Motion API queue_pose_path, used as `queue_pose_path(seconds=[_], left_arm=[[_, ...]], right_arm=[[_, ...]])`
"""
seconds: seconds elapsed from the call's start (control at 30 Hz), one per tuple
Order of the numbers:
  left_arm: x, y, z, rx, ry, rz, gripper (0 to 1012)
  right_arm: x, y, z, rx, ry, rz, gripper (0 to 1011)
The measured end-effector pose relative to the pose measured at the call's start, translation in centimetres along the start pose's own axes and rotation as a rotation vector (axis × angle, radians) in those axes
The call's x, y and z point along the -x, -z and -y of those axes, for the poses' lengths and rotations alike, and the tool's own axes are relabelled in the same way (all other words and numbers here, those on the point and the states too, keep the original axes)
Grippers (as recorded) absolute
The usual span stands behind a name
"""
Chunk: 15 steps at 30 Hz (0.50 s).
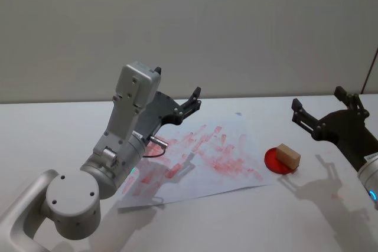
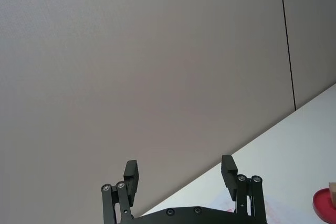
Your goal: Use the one hand to pick up the stamp and affix it onto the A4 paper.
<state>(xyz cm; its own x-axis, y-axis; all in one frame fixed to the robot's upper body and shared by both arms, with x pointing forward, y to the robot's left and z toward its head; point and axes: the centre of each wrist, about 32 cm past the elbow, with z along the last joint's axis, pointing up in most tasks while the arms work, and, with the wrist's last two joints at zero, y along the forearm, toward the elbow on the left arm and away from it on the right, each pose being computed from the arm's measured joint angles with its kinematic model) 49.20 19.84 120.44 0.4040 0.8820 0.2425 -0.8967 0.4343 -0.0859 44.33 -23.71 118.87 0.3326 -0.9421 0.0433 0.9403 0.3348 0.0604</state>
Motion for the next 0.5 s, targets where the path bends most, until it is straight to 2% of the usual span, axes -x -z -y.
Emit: queue_pose_path(seconds=[0.5], left_arm=[[0.0,0.0,0.0,0.0,0.0,0.0,1001]], right_arm=[[0.0,0.0,0.0,0.0,0.0,0.0,1001]])
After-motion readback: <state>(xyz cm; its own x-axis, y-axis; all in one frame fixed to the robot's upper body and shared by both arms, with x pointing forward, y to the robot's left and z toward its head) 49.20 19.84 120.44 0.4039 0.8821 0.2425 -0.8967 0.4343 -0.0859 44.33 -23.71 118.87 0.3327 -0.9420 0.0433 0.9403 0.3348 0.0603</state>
